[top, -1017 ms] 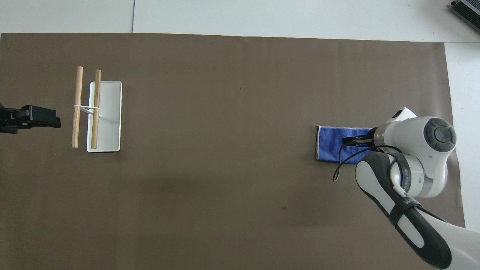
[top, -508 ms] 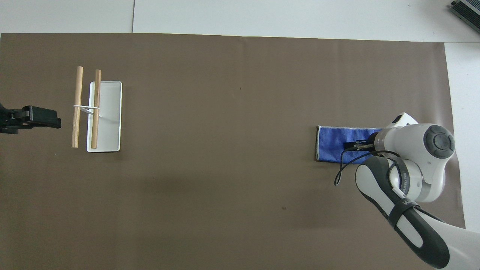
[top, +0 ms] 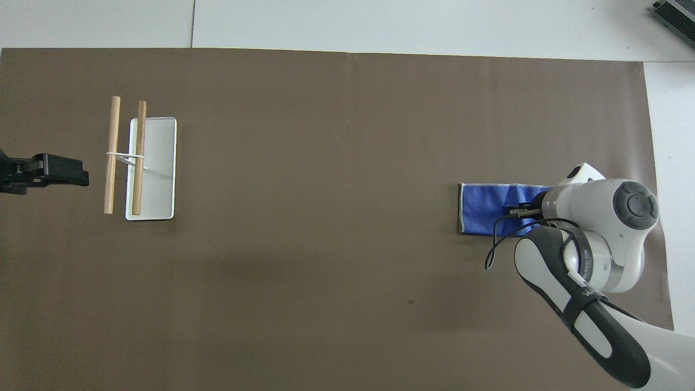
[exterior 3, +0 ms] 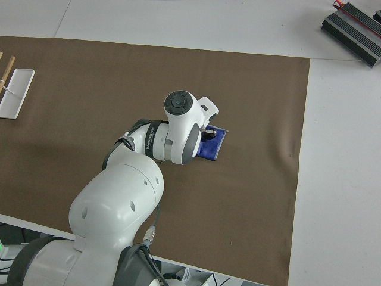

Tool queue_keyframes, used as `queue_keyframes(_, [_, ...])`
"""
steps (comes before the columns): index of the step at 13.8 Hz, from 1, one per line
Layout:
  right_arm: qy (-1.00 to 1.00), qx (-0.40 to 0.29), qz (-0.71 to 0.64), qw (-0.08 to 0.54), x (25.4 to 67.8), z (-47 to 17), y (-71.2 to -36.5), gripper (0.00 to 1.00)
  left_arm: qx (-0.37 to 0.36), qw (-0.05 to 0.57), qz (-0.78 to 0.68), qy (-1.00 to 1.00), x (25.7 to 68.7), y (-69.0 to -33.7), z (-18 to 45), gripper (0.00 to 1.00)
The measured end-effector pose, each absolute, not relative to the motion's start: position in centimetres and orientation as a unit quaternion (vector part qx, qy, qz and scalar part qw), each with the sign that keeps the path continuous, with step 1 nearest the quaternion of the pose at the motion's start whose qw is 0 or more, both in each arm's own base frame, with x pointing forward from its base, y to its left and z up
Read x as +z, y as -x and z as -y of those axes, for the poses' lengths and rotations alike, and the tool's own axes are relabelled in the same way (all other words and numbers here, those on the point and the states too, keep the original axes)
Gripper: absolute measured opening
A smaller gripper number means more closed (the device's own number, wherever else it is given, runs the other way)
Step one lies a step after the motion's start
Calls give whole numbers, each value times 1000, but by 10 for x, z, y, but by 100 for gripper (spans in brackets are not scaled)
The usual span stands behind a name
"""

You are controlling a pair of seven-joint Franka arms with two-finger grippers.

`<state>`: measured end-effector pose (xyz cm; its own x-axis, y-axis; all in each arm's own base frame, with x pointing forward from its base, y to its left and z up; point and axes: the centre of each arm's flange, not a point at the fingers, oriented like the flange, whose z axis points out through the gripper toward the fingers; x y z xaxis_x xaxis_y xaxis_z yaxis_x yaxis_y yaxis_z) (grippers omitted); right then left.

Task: Right arm passes towel to left arm to hang
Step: 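Close the right gripper on the towel edge and lift it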

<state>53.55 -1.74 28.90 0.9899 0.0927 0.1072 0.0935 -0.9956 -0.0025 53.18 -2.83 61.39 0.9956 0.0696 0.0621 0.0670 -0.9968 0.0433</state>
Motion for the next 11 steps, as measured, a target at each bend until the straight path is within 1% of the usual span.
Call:
queue_keyframes(1, [997,-54,47,4,290,17,-536,11,31,21,-34,-999,614,-532,28,100])
queue_keyframes(2, [997,-56,49,4,291,15,-537,4,31,21,-34,-999,613,-532,28,100])
queue_keyframes(4, [997,-50,53,7,303,11,-546,4,31,20,-34,-999,613,-532,28,100])
queue_keyframes(7, [997,-49,62,18,346,-5,-565,4,30,20,-37,-999,613,-531,29,100])
queue_keyframes(11, [992,-79,36,88,392,-40,-565,4,37,22,-88,-995,608,-530,33,100])
